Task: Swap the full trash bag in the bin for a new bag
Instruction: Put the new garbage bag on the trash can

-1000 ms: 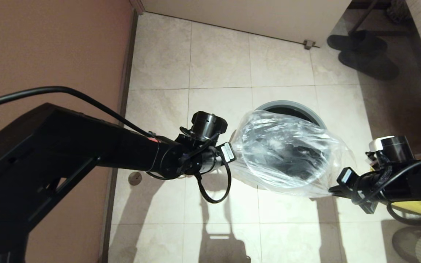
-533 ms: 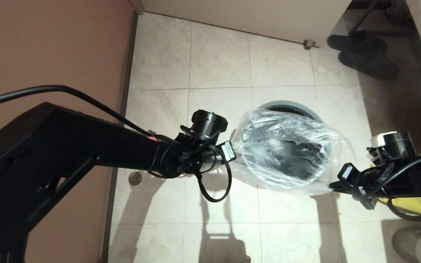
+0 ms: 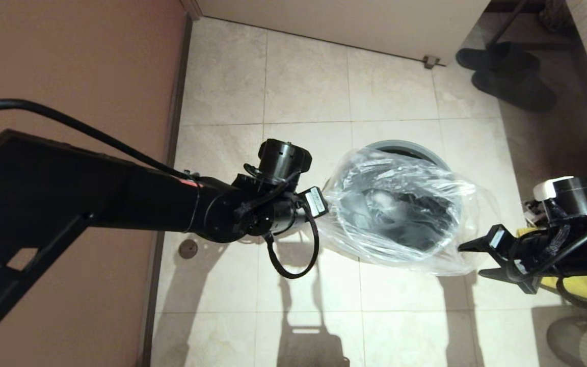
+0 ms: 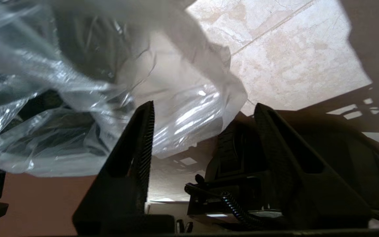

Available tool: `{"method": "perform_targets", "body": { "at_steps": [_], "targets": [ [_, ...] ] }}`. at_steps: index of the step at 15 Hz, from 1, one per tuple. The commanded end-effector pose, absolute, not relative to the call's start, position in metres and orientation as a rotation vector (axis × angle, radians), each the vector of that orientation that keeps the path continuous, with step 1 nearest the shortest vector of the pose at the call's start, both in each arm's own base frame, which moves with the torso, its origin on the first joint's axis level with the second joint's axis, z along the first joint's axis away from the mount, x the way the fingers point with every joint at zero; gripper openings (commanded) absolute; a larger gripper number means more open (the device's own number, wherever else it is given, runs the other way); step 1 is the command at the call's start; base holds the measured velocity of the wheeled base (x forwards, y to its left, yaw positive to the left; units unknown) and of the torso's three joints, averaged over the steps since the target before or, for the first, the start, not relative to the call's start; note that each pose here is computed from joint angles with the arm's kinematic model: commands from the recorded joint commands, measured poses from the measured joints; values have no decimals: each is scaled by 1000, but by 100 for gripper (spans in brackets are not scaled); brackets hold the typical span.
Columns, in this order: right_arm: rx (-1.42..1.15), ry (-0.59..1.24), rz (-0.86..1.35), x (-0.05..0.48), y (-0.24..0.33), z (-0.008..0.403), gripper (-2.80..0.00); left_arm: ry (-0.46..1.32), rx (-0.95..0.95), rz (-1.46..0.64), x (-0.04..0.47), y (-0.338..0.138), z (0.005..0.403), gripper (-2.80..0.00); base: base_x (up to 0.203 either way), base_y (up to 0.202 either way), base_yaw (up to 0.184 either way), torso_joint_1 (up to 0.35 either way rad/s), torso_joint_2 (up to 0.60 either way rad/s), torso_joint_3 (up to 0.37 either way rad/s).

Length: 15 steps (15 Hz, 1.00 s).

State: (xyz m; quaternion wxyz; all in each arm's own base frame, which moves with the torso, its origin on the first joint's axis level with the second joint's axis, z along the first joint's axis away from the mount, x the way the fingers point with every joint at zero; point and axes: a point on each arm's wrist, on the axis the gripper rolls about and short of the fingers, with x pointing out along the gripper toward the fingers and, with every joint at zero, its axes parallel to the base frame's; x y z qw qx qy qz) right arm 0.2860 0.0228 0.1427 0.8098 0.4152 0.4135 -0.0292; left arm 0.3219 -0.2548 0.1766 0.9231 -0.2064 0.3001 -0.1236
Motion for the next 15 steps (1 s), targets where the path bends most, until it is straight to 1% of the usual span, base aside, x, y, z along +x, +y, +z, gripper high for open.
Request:
{"method": "perform_targets", "body": {
  "at_steps": [1, 3, 7, 8, 9, 12, 15],
  "targets": [
    [895, 850, -41, 275, 22, 158, 0, 589, -444, -268, 312, -250, 195, 0, 0, 0, 0, 0, 0, 0],
    [903, 854, -27, 266, 22, 167, 0, 580, -447, -275, 303, -246, 206, 0, 0, 0, 0, 0, 0, 0],
    [909, 849, -13, 250, 22, 180, 0, 576, -448, -288, 291, -241, 213, 0, 0, 0, 0, 0, 0, 0],
    [908, 840, -3, 246, 23, 184, -136, 577, -445, -293, 289, -241, 217, -136, 0, 0, 0, 0, 0, 0],
    [909, 833, 15, 244, 23, 188, -280, 574, -447, -305, 287, -244, 221, -280, 0, 0, 0, 0, 0, 0],
    [894, 786, 124, 235, 33, 209, -280, 589, -435, -353, 277, -258, 240, -280, 0, 0, 0, 0, 0, 0],
    [767, 766, 219, 234, 45, 214, -280, 617, -408, -387, 276, -281, 260, -280, 0, 0, 0, 0, 0, 0]
  ]
}}
